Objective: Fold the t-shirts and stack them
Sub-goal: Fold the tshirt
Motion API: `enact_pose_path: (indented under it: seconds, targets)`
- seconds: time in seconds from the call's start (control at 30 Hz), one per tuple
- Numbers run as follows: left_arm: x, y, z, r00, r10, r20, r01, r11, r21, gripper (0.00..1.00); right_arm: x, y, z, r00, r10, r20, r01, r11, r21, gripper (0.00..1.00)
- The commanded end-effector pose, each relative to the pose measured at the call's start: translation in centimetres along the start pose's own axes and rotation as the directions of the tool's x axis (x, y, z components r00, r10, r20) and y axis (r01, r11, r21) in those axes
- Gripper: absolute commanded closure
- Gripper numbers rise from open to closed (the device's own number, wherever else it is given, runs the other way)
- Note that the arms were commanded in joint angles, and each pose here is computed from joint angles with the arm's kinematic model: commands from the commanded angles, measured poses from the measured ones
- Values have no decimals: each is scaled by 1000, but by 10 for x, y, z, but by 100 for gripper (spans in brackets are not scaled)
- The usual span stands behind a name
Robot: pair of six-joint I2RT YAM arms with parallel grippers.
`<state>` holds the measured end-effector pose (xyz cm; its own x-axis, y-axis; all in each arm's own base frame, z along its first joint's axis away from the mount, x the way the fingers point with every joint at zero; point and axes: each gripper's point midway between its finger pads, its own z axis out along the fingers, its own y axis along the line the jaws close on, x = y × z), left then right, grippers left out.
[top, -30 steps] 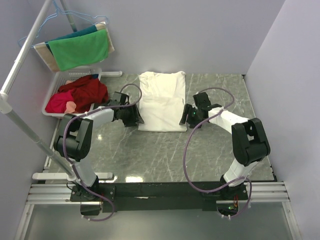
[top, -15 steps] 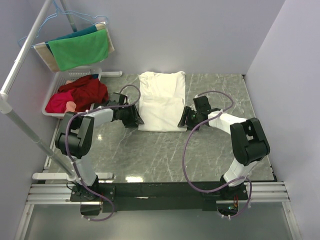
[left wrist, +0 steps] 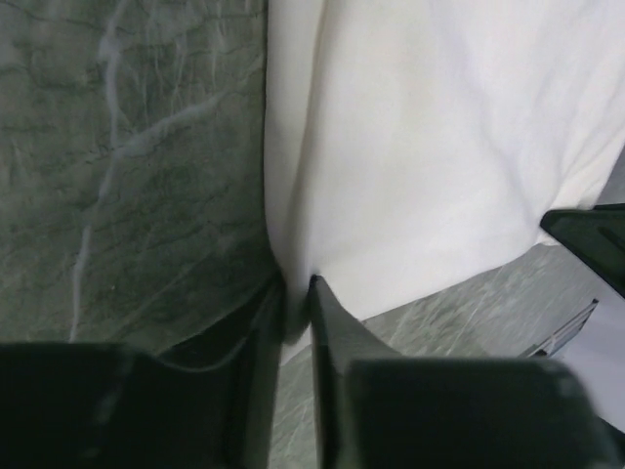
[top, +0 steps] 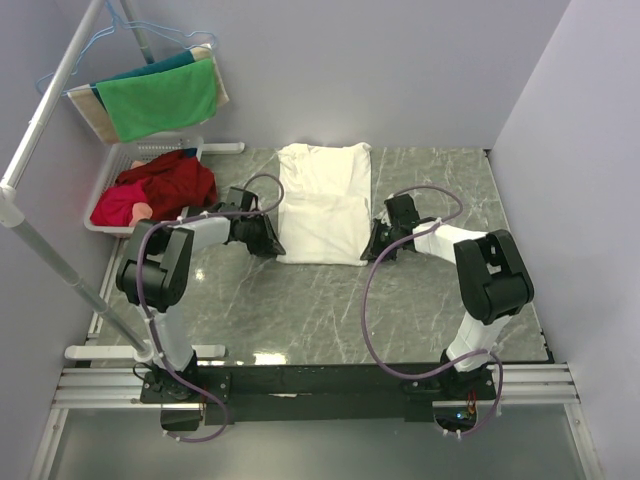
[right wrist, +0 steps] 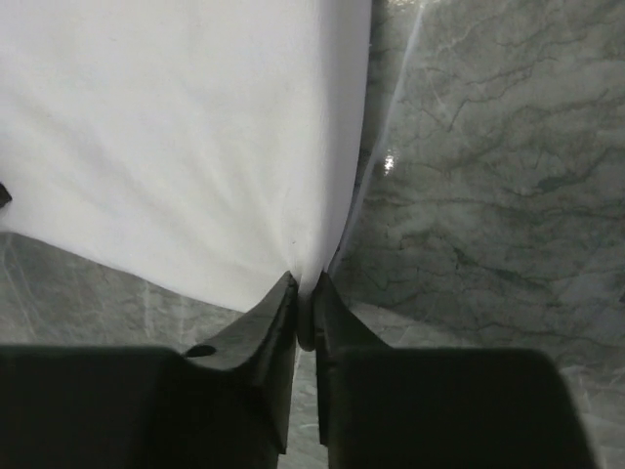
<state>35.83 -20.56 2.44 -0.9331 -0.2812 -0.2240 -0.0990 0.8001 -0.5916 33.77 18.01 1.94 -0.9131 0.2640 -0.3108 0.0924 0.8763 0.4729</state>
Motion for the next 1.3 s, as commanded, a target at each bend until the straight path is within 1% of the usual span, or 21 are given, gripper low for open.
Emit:
enact_pose_path:
  seconds: [0.0,0.03,0.07,0.23,0.27,0.4,0.47,0.5,0.63,0.67,0.73,0.77,0.83,0.87,0.93,0.97,1.03,1.07,1.13,1.23,1.27]
  targets:
    - [21,10,4,998,-6,-70,2,998,-57,88,0,6,0,1000,-12,-11,11,1000,-22,94]
    - [23,11,3,997,-6,-73,1,998,-64,94,3,5,0,1000,-12,-20,12,1000,-19,100]
    - [24,11,0,998,2,-68,-7,997,-73,99,3,5,-1,1000,-12,-22,11,1000,-20,100]
    - [45,21,-16,997,9,-74,-19,990,-141,99,15,3,-13,999,-21,-38,21,1000,-19,100]
    - [45,17,-24,998,18,-57,-26,990,-137,99,19,4,-15,999,-25,-44,24,999,-23,100]
    - [67,19,-37,998,18,-54,-27,986,-165,99,34,5,-34,998,-38,-44,36,999,-35,100]
    - [79,14,-43,998,20,-52,-28,986,-162,99,47,0,-39,998,-32,-59,30,999,-31,100]
    - [87,18,-44,998,14,-56,-24,984,-179,99,49,3,-47,998,-36,-50,33,999,-43,100]
    - [114,14,-52,998,14,-62,-26,979,-202,99,78,-1,-64,997,-36,-67,32,998,-52,100]
    - [117,11,-58,999,1,-47,-10,980,-200,99,83,0,-68,997,-36,-68,32,998,-56,100]
    - [129,10,-63,999,11,-40,-20,975,-220,99,96,3,-80,996,-56,-67,51,996,-75,100]
    - [130,4,-71,1000,1,-15,-4,979,-205,99,100,4,-84,996,-59,-64,54,996,-78,100]
    - [142,0,-80,1000,-17,-14,14,977,-214,99,111,6,-96,995,-78,-57,73,993,-88,100]
    - [140,-9,-89,1000,-13,9,15,981,-191,99,111,11,-105,996,-86,-34,82,991,-108,100]
    - [146,-16,-101,1000,-24,5,24,981,-195,99,116,11,-115,995,-95,-29,92,990,-107,100]
    - [139,-28,-111,999,-11,40,17,984,-176,99,115,15,-123,994,-111,-1,110,986,-124,100]
    - [141,-32,-121,999,-9,39,16,981,-193,99,115,14,-132,993,-118,8,118,986,-115,100]
    - [133,-42,-128,998,0,67,12,983,-181,99,113,16,-138,991,-131,25,133,983,-124,100]
    - [132,-40,-134,998,-5,67,19,976,-216,99,112,18,-145,989,-142,33,145,982,-121,100]
    - [127,-50,-140,997,-3,76,20,976,-219,99,101,25,-153,985,-160,63,167,979,-121,100]
    - [118,-54,-143,994,0,111,25,974,-224,99,97,28,-154,983,-167,76,175,977,-121,100]
